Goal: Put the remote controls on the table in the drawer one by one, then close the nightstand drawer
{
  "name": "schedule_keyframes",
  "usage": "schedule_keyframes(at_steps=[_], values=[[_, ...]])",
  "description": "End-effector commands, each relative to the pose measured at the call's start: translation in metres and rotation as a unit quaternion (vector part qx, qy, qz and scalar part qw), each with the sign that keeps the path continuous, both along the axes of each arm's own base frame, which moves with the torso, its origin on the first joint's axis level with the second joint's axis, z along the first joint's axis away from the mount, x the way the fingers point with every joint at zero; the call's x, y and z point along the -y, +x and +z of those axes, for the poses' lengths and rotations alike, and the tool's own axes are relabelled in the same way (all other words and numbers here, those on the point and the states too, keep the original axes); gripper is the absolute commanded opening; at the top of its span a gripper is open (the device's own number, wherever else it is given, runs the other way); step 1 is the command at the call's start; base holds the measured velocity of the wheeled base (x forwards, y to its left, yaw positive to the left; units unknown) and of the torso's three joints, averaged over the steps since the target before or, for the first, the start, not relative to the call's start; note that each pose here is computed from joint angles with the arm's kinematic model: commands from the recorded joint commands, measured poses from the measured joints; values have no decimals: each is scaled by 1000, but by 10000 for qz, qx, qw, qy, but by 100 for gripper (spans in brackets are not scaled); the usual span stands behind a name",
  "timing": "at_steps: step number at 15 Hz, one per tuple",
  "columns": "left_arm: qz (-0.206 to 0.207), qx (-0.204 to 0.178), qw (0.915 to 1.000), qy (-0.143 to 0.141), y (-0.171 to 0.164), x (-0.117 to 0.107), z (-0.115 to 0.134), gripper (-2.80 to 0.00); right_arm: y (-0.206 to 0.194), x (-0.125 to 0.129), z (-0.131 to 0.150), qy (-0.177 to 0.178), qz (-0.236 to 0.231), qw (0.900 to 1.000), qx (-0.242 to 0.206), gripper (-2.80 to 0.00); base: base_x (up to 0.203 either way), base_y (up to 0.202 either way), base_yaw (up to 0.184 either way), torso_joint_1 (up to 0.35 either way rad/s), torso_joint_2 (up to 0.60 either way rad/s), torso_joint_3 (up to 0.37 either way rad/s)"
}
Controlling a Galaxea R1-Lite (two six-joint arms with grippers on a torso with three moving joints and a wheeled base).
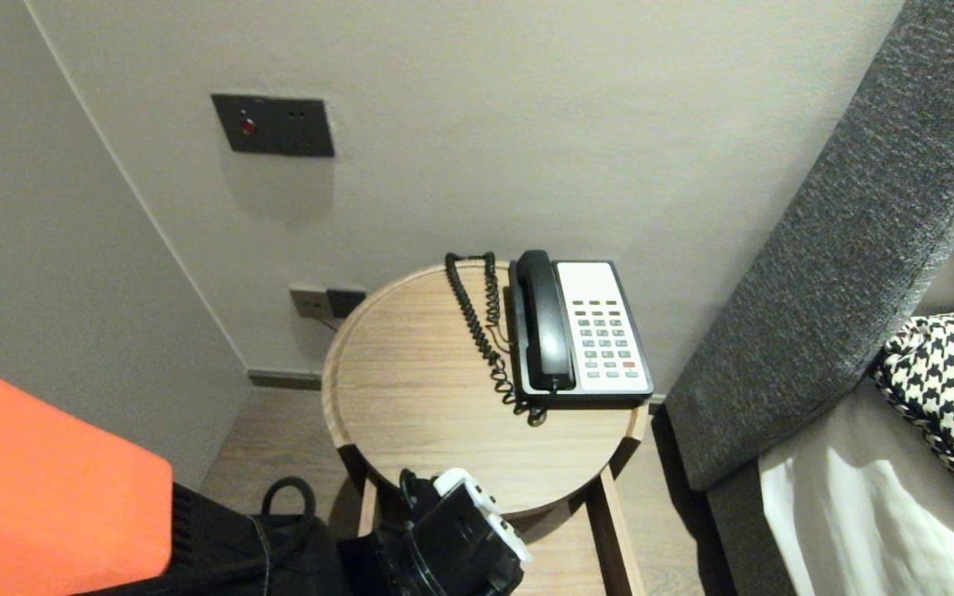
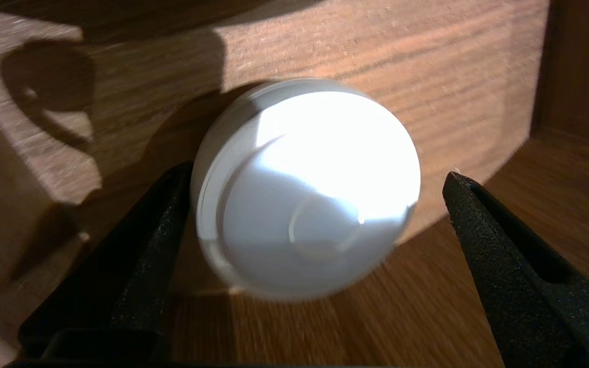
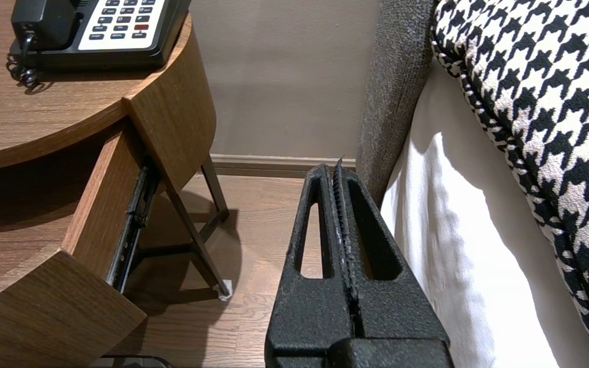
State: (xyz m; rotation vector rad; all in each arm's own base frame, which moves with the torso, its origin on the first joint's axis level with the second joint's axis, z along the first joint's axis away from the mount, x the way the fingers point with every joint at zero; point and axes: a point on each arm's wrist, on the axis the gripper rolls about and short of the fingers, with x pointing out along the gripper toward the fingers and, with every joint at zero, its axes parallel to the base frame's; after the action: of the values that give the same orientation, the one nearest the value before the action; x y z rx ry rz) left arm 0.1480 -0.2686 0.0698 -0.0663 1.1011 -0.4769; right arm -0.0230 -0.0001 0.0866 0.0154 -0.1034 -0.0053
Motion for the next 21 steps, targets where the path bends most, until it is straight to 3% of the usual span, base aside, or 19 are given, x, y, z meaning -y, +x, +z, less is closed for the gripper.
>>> schedule_keyframes(at_steps=[1,7,13,14,15,19,21], values=[[-2,151,9995,-274,-4,-8,25,0,3,0,-11,1,0,9998,-203,-280,0,0,0,0,0,0],[39,308,9981,-539,-19,-43,75,0,3,0,-11,1,0,9998,-203,-280,0,0,0,0,0,0],[273,236,9986,-384,-32,-89,102,0,3,0,-11,1,0,9998,-203,-280,0,0,0,0,0,0],[296,248,9985,-397,-36,-96,106,-12,3,0,-11,1,-1,9998,-203,-280,0,0,0,0,0,0],[315,232,9986,-355,-39,-102,107,-280,3,0,-11,1,-1,9998,-203,-280,0,0,0,0,0,0],[598,222,9975,-290,-50,-136,119,-280,3,0,-11,1,0,9998,-203,-280,0,0,0,0,0,0],[713,96,9974,-88,-57,-152,120,-280,3,0,-11,1,0,9998,-203,-280,0,0,0,0,0,0]])
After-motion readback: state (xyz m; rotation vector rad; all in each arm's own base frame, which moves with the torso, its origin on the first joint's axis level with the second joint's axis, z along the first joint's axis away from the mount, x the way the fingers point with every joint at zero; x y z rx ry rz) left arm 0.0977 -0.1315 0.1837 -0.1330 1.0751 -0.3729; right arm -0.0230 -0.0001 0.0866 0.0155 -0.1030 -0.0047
